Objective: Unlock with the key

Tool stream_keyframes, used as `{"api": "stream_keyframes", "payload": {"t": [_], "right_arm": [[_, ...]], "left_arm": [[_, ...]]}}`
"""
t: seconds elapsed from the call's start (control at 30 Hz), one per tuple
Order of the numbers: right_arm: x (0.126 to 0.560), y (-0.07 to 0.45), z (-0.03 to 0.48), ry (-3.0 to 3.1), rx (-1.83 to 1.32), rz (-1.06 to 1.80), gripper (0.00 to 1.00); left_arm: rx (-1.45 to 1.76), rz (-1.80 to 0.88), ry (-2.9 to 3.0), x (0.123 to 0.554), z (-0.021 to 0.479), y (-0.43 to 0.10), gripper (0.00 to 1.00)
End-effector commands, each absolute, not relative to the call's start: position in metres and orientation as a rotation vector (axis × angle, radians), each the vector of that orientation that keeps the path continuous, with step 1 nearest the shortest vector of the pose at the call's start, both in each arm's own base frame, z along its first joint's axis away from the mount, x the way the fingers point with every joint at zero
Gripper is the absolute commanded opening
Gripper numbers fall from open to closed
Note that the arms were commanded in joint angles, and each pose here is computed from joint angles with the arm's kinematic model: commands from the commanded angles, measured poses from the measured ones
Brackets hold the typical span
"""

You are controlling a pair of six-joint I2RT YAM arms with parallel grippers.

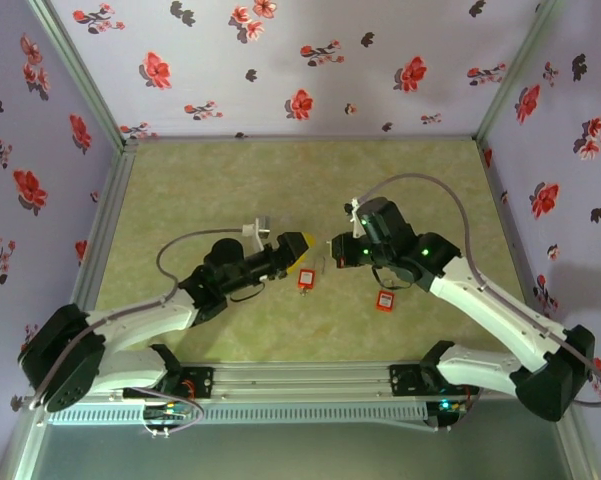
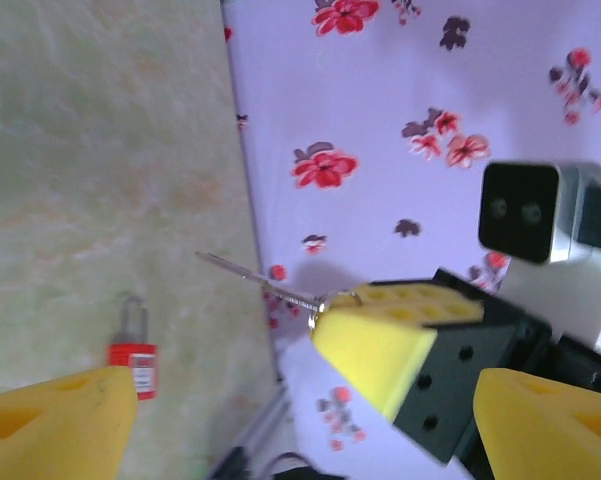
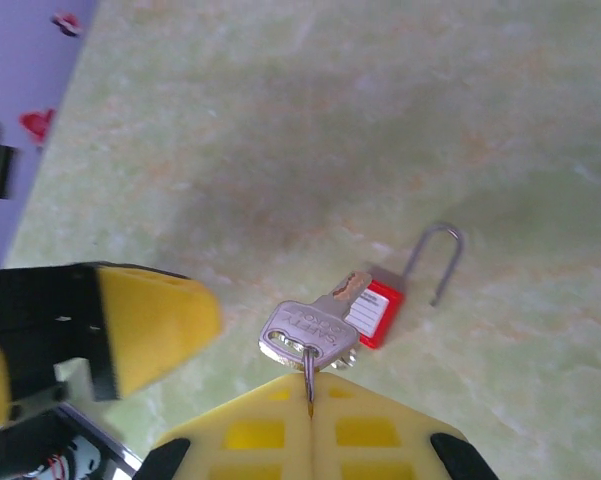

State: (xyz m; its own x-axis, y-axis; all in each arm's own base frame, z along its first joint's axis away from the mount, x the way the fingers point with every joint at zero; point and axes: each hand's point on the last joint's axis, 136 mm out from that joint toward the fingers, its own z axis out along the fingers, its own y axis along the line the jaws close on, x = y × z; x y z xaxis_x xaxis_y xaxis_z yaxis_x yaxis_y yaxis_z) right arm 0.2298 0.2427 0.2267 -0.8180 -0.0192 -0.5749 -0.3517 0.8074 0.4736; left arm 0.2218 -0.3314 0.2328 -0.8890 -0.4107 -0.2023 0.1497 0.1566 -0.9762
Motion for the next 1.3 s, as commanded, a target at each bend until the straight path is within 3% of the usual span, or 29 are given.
{"api": "stream_keyframes", "payload": {"t": [0.0,0.2,0.6,1.27], "right_arm": [[0.234,0.258,0.241,2.326,-0.298,0.904,0.00],[0.223,0.273,0.239,2.278,-0.329,1.025,0.00],[0.208,0.276,0.238,2.235,-0.351,1.049,0.00],[0.207,0.281,0.212,2.306,-0.351,1.027,0.00]], "left_arm": [[-0.352,-2.061,1.873,0.219,0.280,-0.345,0.87],[-0.490,-2.079,1.884,0.228,0.272,-0.351,0.85],[-0.573,-2.015,1.974,0.233,0.243,-0.356,0.67],[-0.507,-1.981,1.990,0.229,0.248,-0.354,0.08]]}}
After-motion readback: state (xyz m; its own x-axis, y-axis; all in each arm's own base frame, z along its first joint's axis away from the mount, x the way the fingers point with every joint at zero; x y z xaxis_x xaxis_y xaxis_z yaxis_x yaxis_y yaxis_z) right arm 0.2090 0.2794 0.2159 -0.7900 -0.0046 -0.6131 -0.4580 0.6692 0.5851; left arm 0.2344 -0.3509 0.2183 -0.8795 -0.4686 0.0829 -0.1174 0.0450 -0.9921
